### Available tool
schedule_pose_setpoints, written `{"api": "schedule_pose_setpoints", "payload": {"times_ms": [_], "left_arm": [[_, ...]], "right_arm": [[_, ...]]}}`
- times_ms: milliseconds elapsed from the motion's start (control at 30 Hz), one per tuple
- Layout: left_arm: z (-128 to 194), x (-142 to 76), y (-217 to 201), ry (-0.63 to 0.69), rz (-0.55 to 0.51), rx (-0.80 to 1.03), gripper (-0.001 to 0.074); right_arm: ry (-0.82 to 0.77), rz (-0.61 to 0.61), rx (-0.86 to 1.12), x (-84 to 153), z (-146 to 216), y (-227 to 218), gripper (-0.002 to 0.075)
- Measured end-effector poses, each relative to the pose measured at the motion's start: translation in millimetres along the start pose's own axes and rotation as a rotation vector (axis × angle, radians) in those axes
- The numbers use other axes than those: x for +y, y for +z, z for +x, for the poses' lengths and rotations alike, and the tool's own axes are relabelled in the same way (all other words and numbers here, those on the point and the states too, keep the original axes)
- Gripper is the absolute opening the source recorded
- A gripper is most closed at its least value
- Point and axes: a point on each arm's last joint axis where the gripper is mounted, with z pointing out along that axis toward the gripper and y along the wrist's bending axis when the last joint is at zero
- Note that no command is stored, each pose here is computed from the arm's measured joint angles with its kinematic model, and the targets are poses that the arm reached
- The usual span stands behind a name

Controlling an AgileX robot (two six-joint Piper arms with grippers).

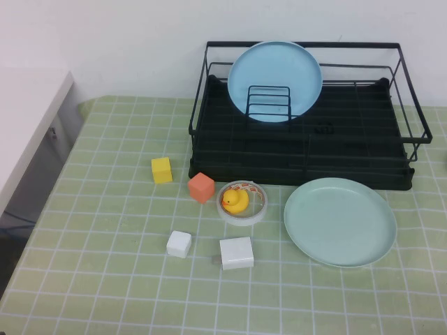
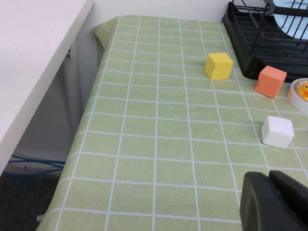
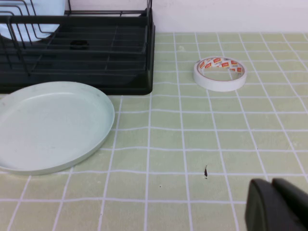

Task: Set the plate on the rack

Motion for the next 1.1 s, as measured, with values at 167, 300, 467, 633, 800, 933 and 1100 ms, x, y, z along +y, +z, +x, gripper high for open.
{"api": "schedule_pose_setpoints", "payload": {"times_ms": [167, 300, 467, 633, 800, 933, 1100], "left_arm": [[-0.1, 0.0, -0.1, 0.0, 0.0, -0.002, -0.0001], [-0.1, 0.0, -0.1, 0.0, 0.0, -0.002, -0.0001], [-0.1, 0.0, -0.1, 0.0, 0.0, -0.002, -0.0001], [-0.1, 0.0, -0.1, 0.0, 0.0, -0.002, -0.0001], [0.0, -0.4, -0.1, -0.011, 0.004, -0.001, -0.0001], [0.0, -0.4, -0.1, -0.012, 0.005, -0.001, -0.0001], [0.0, -0.4, -0.1, -0.013, 0.005, -0.001, -0.0001]], "right_arm": [[0.0, 0.0, 0.0, 0.0, 0.0, 0.0, -0.0002], [0.0, 0.0, 0.0, 0.0, 0.0, 0.0, -0.0002], [0.0, 0.0, 0.0, 0.0, 0.0, 0.0, -0.0002], [0.0, 0.0, 0.0, 0.0, 0.0, 0.0, -0.0002], [0.0, 0.0, 0.0, 0.0, 0.0, 0.0, -0.0002], [0.0, 0.0, 0.0, 0.0, 0.0, 0.0, -0.0002], [0.001, 0.0, 0.0, 0.0, 0.0, 0.0, -0.0002]]}}
